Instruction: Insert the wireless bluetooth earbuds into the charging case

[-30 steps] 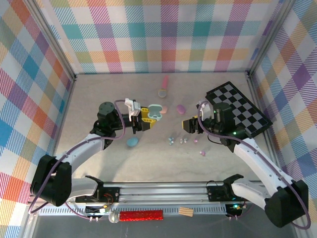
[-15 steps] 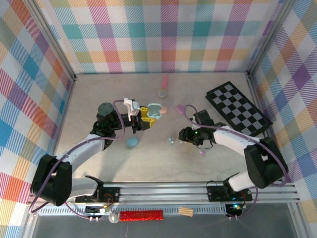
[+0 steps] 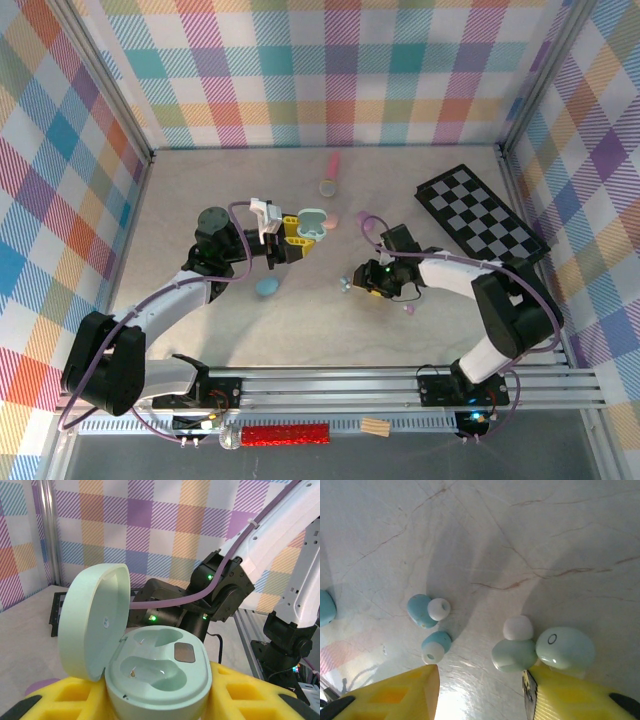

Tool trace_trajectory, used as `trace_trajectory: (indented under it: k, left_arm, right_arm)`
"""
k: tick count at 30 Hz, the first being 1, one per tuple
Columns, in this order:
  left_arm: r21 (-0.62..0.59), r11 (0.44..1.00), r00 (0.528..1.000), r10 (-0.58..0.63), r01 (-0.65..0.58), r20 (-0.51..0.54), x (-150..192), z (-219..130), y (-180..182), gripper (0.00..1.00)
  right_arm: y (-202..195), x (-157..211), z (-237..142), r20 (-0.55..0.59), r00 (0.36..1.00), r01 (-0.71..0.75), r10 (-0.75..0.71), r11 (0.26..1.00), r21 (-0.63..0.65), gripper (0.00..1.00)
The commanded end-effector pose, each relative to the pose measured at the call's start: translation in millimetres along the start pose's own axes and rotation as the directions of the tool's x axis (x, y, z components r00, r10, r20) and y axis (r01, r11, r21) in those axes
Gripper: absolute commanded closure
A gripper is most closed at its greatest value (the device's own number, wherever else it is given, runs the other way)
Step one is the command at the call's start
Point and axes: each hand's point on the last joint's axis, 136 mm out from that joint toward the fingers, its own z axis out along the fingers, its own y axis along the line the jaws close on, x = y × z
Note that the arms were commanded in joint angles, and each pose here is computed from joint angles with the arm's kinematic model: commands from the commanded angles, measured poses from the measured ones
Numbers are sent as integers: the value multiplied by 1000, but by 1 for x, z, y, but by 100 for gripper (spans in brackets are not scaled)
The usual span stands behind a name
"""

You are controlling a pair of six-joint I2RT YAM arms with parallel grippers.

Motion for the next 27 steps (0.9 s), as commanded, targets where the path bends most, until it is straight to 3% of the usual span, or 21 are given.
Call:
trace_trajectory:
  k: [1, 10, 15, 20, 27]
  left_arm:
    - [0, 999, 999, 34, -34, 18, -7, -4, -3, 60]
    - [-49, 998, 999, 40, -39, 18, -2, -9, 11, 60]
    - [-123, 992, 994, 27, -14, 107, -7, -25, 40, 60]
    - [-150, 989, 978, 19, 13, 209, -21, -44, 61, 62]
    - [-175, 985, 976, 45, -7, 215, -26, -50, 65, 62]
  right_arm:
    - [21, -9, 2, 8, 1000, 26, -26, 998, -50, 51]
    - [38, -22, 7, 18, 996, 86, -85, 993, -79, 50]
    - [47, -24, -10, 51, 982, 185, -181, 980, -69, 48]
    - [41, -18, -28, 47, 958, 283, -284, 959, 30, 47]
    - [26, -33, -40, 44, 931, 347, -362, 917, 195, 47]
